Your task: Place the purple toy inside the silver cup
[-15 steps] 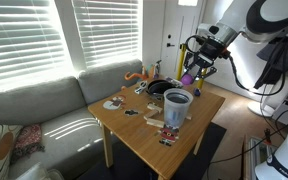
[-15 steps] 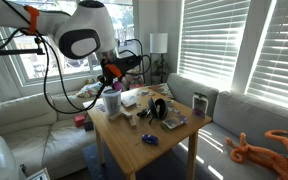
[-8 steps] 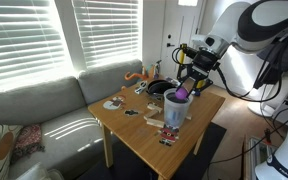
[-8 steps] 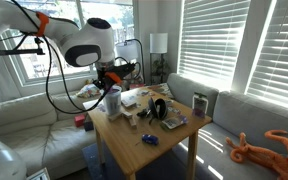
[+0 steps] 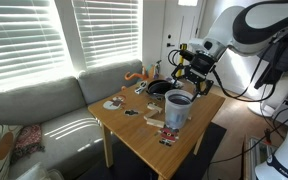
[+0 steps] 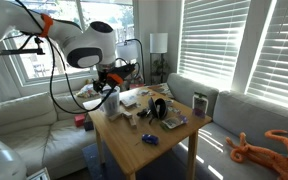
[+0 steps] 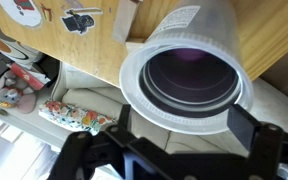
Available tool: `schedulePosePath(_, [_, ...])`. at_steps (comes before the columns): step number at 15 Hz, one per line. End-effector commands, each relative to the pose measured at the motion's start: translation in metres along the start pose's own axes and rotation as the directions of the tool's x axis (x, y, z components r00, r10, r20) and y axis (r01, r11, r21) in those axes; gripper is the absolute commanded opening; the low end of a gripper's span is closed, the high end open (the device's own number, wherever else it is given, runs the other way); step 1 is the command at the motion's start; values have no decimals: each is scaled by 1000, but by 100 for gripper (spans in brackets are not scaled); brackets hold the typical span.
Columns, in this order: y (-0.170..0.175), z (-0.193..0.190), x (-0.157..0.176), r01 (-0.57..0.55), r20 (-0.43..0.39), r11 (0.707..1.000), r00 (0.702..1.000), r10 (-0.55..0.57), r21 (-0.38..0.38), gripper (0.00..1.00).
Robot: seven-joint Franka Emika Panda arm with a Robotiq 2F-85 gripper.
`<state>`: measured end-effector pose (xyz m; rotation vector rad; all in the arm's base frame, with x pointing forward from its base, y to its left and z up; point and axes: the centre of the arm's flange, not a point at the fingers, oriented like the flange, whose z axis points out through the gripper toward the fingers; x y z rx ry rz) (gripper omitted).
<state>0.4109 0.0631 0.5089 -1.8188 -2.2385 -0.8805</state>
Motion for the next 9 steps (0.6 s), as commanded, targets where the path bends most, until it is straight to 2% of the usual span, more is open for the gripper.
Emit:
schedulePosePath(1, [-6, -34, 10, 50, 54, 987, 998, -42, -154, 100])
schedulePosePath(4, [-6, -70, 10, 53, 108, 949, 994, -20, -311, 100])
schedulePosePath(7, [-10, -100, 5, 44, 145, 883, 989, 28, -467, 100])
schedulePosePath(8, [-13, -106, 2, 45, 148, 869, 988, 33, -493, 100])
schedulePosePath(9, [5, -98, 2, 37, 121, 897, 993, 18, -440, 100])
